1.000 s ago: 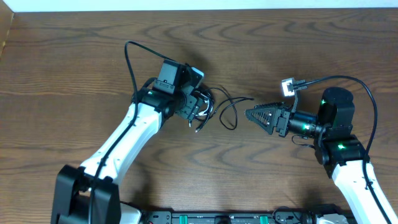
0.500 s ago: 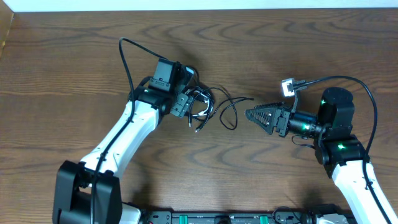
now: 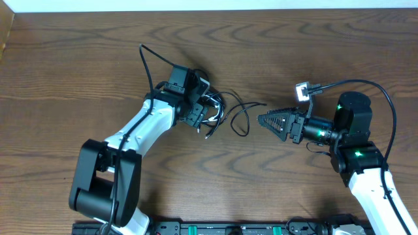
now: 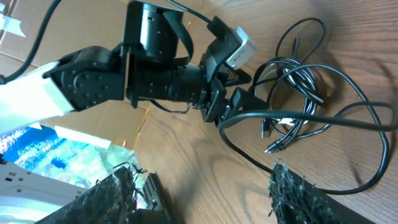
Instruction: Untangle cables
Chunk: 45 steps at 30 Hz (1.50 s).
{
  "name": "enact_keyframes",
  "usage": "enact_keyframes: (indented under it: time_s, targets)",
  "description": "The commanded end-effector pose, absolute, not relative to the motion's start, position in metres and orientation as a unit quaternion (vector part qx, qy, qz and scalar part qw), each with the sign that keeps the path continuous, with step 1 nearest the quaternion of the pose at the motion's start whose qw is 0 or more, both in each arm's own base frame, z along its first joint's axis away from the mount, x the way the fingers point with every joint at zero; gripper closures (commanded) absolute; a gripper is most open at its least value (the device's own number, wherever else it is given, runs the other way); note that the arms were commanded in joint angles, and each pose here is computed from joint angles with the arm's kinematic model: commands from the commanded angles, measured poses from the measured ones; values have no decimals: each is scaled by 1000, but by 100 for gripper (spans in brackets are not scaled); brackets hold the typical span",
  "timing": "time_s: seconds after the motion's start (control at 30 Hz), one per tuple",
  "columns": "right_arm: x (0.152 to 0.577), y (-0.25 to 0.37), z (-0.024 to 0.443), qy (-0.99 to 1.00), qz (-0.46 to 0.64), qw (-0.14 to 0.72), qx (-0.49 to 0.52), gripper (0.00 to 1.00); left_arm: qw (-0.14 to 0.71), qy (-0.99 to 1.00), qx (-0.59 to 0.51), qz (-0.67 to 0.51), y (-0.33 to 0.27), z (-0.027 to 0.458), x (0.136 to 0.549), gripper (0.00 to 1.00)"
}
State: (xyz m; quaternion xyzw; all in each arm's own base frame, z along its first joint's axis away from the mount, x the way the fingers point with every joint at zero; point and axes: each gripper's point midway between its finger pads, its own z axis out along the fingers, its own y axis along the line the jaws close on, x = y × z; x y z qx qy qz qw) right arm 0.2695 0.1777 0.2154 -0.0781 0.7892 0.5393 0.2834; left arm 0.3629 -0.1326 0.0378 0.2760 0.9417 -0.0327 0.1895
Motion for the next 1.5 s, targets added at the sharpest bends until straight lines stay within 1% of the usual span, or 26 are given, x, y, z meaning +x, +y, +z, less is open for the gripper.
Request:
enact_keyframes:
  time_s: [0.0,0.03,0.1,0.17,0.2,0.37,0.47,0.53,0.57,0.73,0.87,0.97,1.03,1.23,1.37,1.47]
  targets:
    - [271,177,220,787,537,292,-84,32,182,941,283,-36,-133,26,362,26]
    - [271,177,220,787,537,292,-84,32,182,941,283,-36,-133,25,362,27]
    - [272,177,220,787,537,292,-84,32,181,941,283,-36,-133,24,362,34]
    - [272,177,220,787,537,292,-84,32,181,941,284,-41,-135,24,362,43]
    - [272,177,220,787,537,292,-84,32,180,941,284,-44,-136,24,361,50]
    - [272,177,220,787,537,292,-84,32,180,938,288,-65,-142,25,359,71]
    - [272,177,220,787,537,292,-84,32,181,937,290,-78,-147,26,358,86]
    - [272,177,220,787,537,292,-84,32,182,936,290,-80,-148,26,358,91]
    - [272,177,220,787,537,292,-84,32,182,936,290,-79,-148,26,358,92]
    - [271,177,219,787,537,292,-84,32,186,938,280,-82,-148,30,359,93]
    - [271,177,219,788,537,289,-82,32,213,930,283,-97,-154,51,361,93]
    - [271,177,219,788,537,289,-82,32,251,917,296,-98,-156,80,364,93]
    - [271,177,219,788,537,289,-82,32,292,898,313,-103,-160,112,364,93]
    - [271,177,219,789,538,287,-78,31,387,827,385,-136,-176,188,347,93]
    - [271,177,219,788,538,288,-79,30,433,788,411,-154,-183,226,332,92]
    - [272,177,220,787,538,291,-81,29,454,773,414,-159,-183,244,324,93]
